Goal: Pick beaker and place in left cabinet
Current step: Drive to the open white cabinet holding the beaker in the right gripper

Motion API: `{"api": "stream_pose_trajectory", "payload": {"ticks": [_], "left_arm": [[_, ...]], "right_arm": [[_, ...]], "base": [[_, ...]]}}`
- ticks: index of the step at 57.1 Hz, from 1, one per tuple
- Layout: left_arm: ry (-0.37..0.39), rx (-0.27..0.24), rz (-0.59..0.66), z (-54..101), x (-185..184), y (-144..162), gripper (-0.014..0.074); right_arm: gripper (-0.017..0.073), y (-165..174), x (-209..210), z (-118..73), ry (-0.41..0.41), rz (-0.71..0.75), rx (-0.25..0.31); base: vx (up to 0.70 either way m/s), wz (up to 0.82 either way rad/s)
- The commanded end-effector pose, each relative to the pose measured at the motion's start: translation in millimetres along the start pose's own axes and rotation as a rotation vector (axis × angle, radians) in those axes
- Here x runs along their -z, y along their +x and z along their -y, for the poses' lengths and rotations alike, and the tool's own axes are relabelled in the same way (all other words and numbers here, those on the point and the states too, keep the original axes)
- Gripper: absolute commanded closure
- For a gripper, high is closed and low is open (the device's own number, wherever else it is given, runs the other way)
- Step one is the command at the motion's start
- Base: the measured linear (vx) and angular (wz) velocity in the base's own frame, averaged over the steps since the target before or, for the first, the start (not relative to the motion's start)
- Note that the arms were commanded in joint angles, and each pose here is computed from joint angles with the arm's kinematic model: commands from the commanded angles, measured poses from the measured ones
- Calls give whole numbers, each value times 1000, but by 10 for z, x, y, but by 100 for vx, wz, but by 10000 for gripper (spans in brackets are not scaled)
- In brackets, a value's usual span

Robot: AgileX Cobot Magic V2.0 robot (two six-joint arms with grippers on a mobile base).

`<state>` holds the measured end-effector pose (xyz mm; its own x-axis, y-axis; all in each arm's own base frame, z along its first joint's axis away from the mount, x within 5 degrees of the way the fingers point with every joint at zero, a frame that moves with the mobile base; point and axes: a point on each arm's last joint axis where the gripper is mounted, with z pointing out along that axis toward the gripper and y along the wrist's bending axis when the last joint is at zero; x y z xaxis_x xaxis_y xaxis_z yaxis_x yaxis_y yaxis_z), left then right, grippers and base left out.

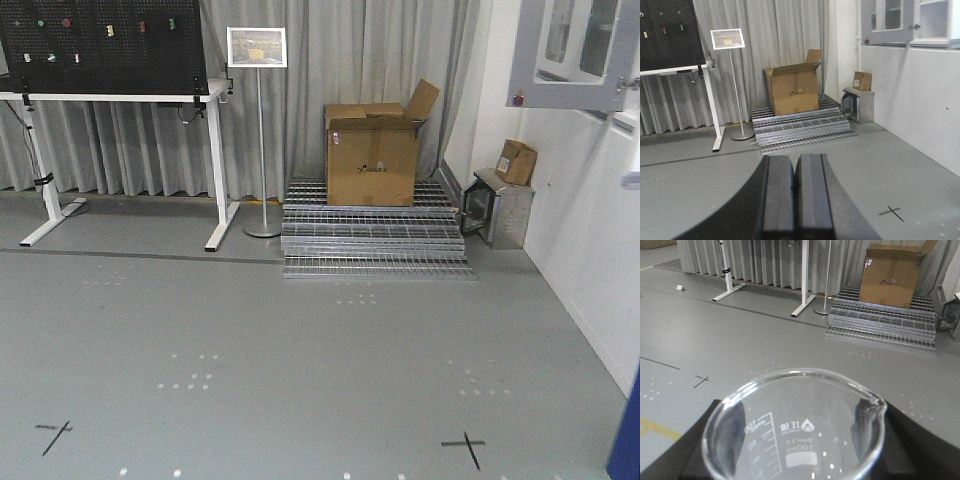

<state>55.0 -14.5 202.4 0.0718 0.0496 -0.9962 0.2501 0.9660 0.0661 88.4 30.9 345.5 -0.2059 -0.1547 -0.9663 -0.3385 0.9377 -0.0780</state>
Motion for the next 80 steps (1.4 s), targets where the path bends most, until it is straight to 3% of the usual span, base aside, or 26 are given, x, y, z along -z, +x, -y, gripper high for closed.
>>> {"api": "stream_pose_trajectory", "payload": {"ticks": [1,80], "left_arm": [[-4,12,86,-3,13,-32,592],[-4,12,86,-3,13,-32,592]], "right_arm": [[564,-162,38,2,-6,106,13],[564,-162,38,2,-6,106,13]], "base": [[73,5],[71,-5]]}}
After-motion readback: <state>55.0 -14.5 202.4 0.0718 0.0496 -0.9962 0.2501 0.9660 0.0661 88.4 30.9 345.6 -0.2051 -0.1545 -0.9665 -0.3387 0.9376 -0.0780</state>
